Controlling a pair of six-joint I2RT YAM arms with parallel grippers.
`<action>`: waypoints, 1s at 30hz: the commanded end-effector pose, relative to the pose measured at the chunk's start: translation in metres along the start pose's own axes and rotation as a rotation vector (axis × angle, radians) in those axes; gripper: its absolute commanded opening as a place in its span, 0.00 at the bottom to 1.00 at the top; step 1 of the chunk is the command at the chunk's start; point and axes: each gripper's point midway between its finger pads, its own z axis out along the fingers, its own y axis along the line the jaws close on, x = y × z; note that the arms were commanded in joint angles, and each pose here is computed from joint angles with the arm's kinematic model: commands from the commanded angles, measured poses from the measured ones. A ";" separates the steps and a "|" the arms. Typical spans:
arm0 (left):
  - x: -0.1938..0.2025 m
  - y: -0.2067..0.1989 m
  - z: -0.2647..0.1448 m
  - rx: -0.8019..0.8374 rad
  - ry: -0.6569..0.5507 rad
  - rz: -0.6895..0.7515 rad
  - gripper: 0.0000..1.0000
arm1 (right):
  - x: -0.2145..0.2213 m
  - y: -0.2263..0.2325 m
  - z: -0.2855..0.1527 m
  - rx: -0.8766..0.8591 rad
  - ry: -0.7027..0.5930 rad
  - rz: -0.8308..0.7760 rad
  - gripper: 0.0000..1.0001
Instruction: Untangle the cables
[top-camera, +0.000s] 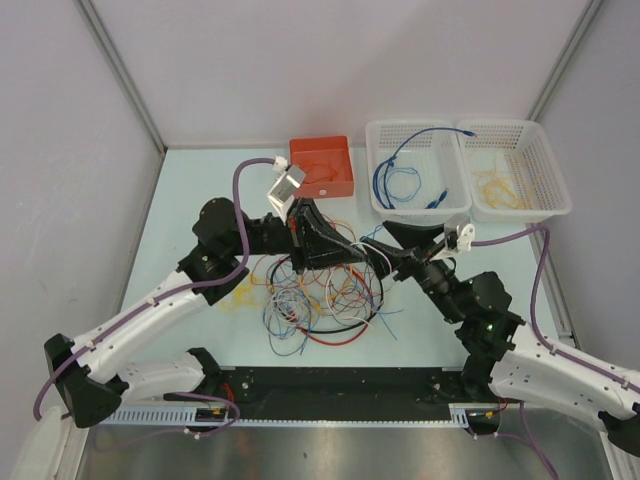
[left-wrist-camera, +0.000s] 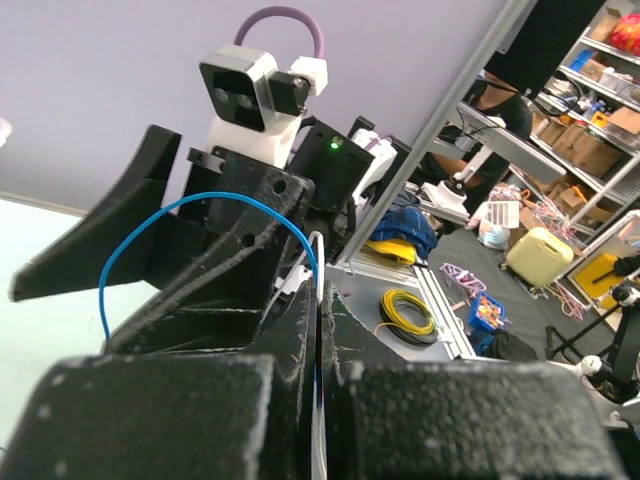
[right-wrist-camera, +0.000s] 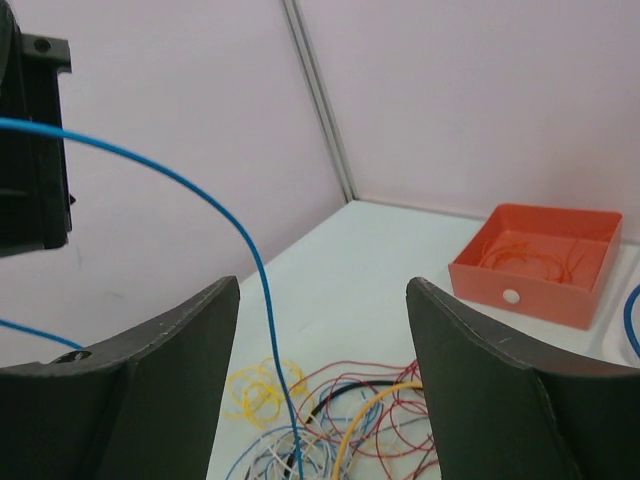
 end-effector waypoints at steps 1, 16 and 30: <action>0.000 -0.014 0.002 0.056 -0.017 0.006 0.00 | -0.050 0.008 0.011 -0.014 -0.202 0.008 0.73; 0.036 0.029 -0.003 -0.128 0.041 -0.005 0.03 | -0.058 0.002 0.022 0.049 -0.178 0.027 0.00; 0.054 0.182 -0.130 -1.024 -0.111 -0.258 0.91 | -0.071 -0.090 0.036 0.419 0.034 -0.031 0.00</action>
